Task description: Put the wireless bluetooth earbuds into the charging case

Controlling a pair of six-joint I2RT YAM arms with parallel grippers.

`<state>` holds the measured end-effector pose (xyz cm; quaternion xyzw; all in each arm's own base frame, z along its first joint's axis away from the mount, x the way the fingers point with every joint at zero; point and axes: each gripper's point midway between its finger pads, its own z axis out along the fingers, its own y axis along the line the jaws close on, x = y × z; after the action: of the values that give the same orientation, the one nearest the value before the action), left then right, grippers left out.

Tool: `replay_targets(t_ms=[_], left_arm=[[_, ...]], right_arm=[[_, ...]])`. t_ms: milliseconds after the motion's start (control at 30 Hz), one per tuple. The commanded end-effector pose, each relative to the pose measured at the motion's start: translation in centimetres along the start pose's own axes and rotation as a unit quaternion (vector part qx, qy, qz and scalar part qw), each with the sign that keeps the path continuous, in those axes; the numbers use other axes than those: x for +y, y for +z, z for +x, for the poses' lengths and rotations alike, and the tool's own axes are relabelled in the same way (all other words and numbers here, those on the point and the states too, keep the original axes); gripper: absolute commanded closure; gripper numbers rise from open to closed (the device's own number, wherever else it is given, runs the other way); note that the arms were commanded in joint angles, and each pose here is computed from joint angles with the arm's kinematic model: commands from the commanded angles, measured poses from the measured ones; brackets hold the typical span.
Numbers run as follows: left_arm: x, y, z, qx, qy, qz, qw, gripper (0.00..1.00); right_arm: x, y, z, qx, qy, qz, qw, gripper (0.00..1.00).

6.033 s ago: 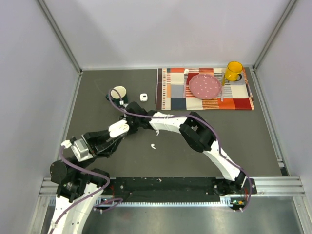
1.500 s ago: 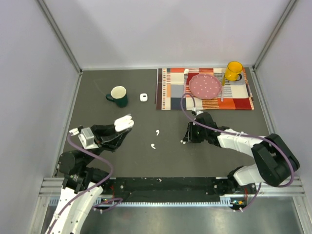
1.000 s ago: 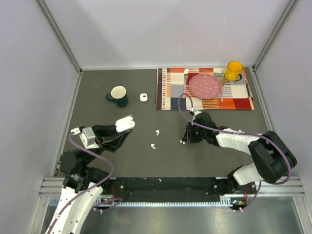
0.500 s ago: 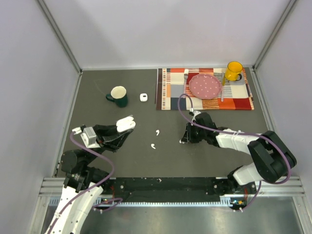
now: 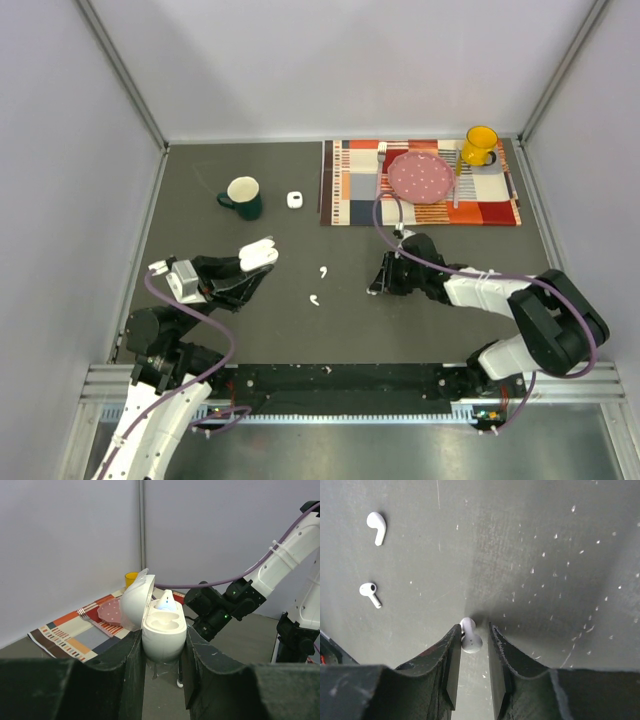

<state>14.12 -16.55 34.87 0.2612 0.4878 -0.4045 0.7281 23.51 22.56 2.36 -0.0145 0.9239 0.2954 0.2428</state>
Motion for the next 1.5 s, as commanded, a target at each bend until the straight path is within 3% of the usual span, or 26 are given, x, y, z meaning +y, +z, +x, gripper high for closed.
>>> replay_targets(t_ms=[0, 467, 800, 1067, 1467], left_arm=[[-0.1, 0.1, -1.1, -0.02, 0.01, 0.001, 1.0, 1.0], [-0.1, 0.0, -1.1, -0.019, 0.013, -0.002, 1.0, 1.0], [-0.1, 0.0, -0.9, -0.017, 0.011, -0.001, 1.0, 1.0], [-0.1, -0.1, -0.8, -0.017, 0.011, -0.002, 1.0, 1.0], [0.0, -0.1, -0.6, -0.014, 0.009, -0.003, 1.0, 1.0]], right_arm=[[0.9, -0.1, -0.9, -0.02, 0.022, -0.021, 0.999, 0.68], [0.6, 0.3, -1.1, -0.005, 0.012, -0.002, 1.0, 0.73], [0.6, -0.4, -0.5, 0.001, -0.008, -0.01, 1.0, 0.65], [0.7, -0.4, 0.0, 0.009, -0.022, -0.022, 0.999, 0.76], [1.1, -0.9, -0.6, -0.001, -0.024, -0.027, 0.999, 0.73]])
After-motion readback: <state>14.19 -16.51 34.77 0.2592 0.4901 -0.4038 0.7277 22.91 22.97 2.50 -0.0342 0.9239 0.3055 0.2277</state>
